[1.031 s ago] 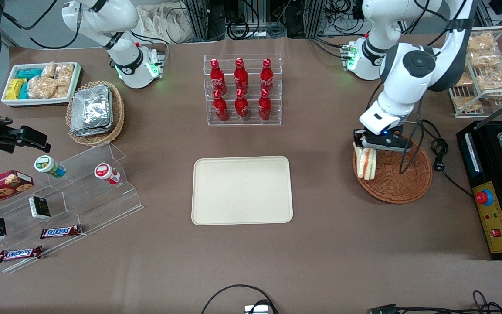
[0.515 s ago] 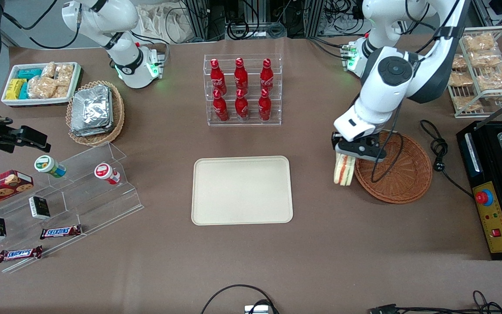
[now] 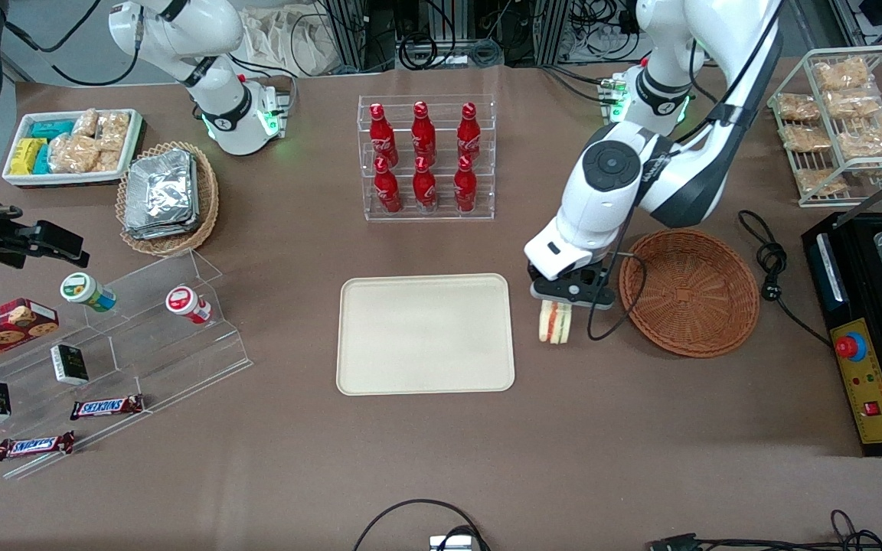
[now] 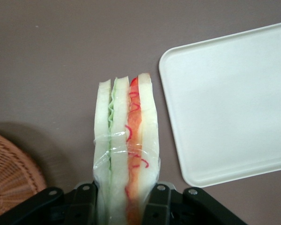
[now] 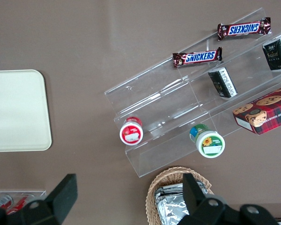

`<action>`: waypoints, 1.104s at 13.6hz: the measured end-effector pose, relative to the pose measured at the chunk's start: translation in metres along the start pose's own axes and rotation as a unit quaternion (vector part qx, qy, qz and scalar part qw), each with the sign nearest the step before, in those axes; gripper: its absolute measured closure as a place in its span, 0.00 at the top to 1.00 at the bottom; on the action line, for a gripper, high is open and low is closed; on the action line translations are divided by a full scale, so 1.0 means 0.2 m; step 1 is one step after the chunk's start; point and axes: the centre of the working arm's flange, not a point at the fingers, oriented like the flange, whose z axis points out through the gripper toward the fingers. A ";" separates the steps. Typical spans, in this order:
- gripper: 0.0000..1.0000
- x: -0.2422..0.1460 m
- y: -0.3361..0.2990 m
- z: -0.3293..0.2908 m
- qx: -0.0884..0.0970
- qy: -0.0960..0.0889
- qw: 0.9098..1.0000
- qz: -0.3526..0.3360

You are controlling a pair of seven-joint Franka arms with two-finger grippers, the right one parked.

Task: Place sandwich from basket to tray
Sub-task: 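Carry the sandwich over the cream tray and lower it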

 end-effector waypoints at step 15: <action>0.33 0.08 0.53 0.43 -0.003 -0.019 0.999 -0.028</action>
